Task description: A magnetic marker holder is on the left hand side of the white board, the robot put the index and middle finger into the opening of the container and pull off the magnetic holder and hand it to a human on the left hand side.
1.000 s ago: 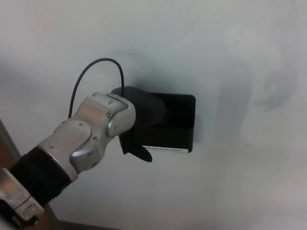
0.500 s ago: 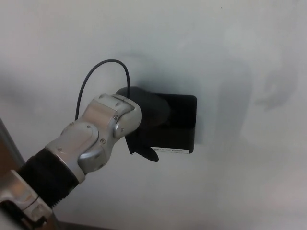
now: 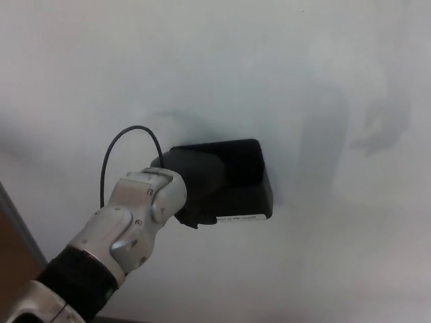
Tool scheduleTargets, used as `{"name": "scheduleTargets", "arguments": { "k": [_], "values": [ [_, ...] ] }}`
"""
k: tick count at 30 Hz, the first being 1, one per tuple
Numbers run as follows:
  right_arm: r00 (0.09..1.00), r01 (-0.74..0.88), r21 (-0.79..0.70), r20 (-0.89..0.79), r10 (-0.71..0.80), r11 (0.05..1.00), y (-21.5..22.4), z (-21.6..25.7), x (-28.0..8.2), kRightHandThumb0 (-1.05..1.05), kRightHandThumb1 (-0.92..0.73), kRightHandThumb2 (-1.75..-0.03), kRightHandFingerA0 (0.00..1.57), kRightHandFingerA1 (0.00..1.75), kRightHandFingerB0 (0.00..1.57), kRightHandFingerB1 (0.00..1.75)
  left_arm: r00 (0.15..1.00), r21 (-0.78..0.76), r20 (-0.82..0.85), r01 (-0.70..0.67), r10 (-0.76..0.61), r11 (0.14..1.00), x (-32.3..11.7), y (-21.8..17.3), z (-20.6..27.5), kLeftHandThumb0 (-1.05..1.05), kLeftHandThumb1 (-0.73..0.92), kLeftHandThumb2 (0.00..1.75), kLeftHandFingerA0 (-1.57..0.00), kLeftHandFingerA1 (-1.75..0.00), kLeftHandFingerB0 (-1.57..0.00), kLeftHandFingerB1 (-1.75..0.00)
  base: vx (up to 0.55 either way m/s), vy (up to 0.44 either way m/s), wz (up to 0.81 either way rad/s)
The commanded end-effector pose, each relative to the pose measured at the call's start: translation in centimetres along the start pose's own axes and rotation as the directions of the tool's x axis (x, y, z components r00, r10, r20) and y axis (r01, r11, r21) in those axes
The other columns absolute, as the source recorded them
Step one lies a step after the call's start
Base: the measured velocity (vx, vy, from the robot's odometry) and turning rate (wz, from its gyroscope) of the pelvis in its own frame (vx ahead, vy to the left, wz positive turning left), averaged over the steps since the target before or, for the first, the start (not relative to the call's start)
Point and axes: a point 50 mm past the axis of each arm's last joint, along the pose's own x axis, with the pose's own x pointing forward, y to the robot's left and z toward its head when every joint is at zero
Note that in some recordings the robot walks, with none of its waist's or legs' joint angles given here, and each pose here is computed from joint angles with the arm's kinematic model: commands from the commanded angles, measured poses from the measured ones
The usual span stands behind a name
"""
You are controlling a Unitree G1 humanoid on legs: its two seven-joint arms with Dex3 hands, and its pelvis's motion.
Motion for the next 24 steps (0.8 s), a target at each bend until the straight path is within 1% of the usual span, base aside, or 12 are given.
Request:
{"name": "scheduleTargets", "arguments": {
  "k": [1, 2, 3, 4, 5, 9, 15, 17, 19, 22, 23, 24],
  "values": [
    [1.000, 0.003, 0.006, 0.016, -0.003, 1.000, -0.1, 0.3, 0.3, -0.57, -0.66, -0.60, 0.85, 0.57, 0.59, 0.40, 0.989, -0.325, -0.058, 0.112, -0.138, 0.939, 0.0, -1.1, -2.4, -0.14, 0.67, 0.91, -0.90, -1.39, -0.74, -1.22, 0.00, 0.000, 0.00],
    [1.000, 0.002, 0.006, 0.015, -0.002, 1.000, 0.0, 0.4, 0.4, -0.58, -0.66, -0.60, 0.85, 0.57, 0.59, 0.40, 0.983, -0.407, -0.034, 0.153, -0.182, 0.901, 0.0, -1.1, -2.8, -0.13, 0.70, 0.94, -0.84, -1.56, -0.72, -1.30, 0.00, 0.000, 0.00],
    [1.000, 0.002, 0.006, 0.013, -0.002, 1.000, 0.0, 0.4, 0.4, -0.58, -0.66, -0.60, 0.85, 0.57, 0.59, 0.40, 0.979, -0.438, -0.025, 0.170, -0.201, 0.883, 0.0, -1.0, -2.9, -0.13, 0.70, 0.94, -0.84, -1.56, -0.72, -1.30, 0.00, 0.000, 0.00],
    [1.000, 0.004, -0.013, 0.015, -0.004, 1.000, 0.0, 0.4, 0.4, -0.57, -0.67, -0.61, 0.83, 0.57, 0.58, 0.40, 0.954, -0.583, 0.068, 0.277, -0.293, 0.764, -0.4, -1.1, -3.4, -0.09, 0.65, 1.09, -0.81, -1.75, -0.68, -1.45, 0.00, 0.000, 0.00],
    [1.000, 0.005, -0.029, 0.018, -0.005, 1.000, 0.0, 0.5, 0.4, -0.58, -0.69, -0.61, 0.82, 0.55, 0.56, 0.41, 0.922, -0.680, 0.159, 0.362, -0.354, 0.638, -0.8, -1.4, -3.7, -0.06, 0.63, 1.01, -0.85, -1.75, -0.71, -1.48, 0.00, 0.000, 0.00],
    [1.000, -0.002, -0.006, 0.019, 0.002, 1.000, 0.0, 0.6, 0.7, -0.57, -0.67, -0.60, 0.83, 0.57, 0.58, 0.41, 0.835, -0.761, 0.334, 0.512, -0.436, 0.398, -1.6, -2.1, -4.0, -0.08, 0.67, 0.88, -0.82, -1.75, -0.74, -1.49, 0.00, 0.000, 0.00],
    [1.000, -0.001, 0.001, 0.014, 0.001, 1.000, 0.0, 0.6, 0.9, -0.60, -0.67, -0.60, 0.82, 0.57, 0.58, 0.40, 0.760, -0.763, 0.466, 0.604, -0.453, 0.229, -2.4, -3.3, -3.6, -0.09, 0.72, 0.82, -0.72, -1.73, -0.70, -1.53, 0.00, 0.000, 0.00],
    [1.000, 0.000, -0.010, 0.015, 0.000, 1.000, 0.2, 0.6, 0.9, -0.61, -0.67, -0.61, 0.82, 0.56, 0.58, 0.41, 0.736, -0.771, 0.550, 0.629, -0.396, 0.100, -3.0, -4.0, -3.5, -0.07, 0.76, 0.72, -0.86, -1.61, -0.75, -1.35, 0.00, 0.000, 0.00],
    [1.000, 0.000, -0.018, 0.008, 0.000, 1.000, 0.2, 0.5, 0.8, -0.61, -0.68, -0.61, 0.82, 0.57, 0.58, 0.41, 0.711, -0.747, 0.636, 0.665, -0.299, -0.009, -3.6, -4.8, -3.2, -0.07, 0.76, 0.73, -0.87, -1.61, -0.74, -1.36, 0.00, 0.000, 0.00],
    [1.000, -0.002, -0.029, -0.001, 0.002, 1.000, 0.3, 0.4, 0.7, -0.63, -0.68, -0.61, 0.82, 0.57, 0.57, 0.41, 0.689, -0.704, 0.707, 0.705, -0.158, -0.080, -4.5, -5.6, -2.8, -0.06, 0.76, 0.73, -0.88, -1.62, -0.74, -1.37, 0.00, 0.000, 0.00],
    [1.000, -0.006, -0.038, -0.001, 0.006, 0.999, 0.4, 0.3, 0.7, -0.61, -0.69, -0.61, 0.81, 0.58, 0.58, 0.41, 0.688, -0.689, 0.723, 0.713, -0.062, -0.130, -5.0, -6.1, -2.6, -0.08, 0.68, 0.84, -0.91, -1.56, -0.84, -1.18, 0.00, 0.000, 0.00],
    [1.000, -0.008, -0.043, 0.000, 0.008, 0.999, 0.4, 0.3, 0.6, -0.61, -0.69, -0.61, 0.81, 0.58, 0.58, 0.41, 0.689, -0.681, 0.725, 0.714, -0.009, -0.165, -5.3, -6.4, -2.5, -0.08, 0.68, 0.84, -0.91, -1.56, -0.84, -1.18, 0.00, 0.000, 0.00]
  ]
}}
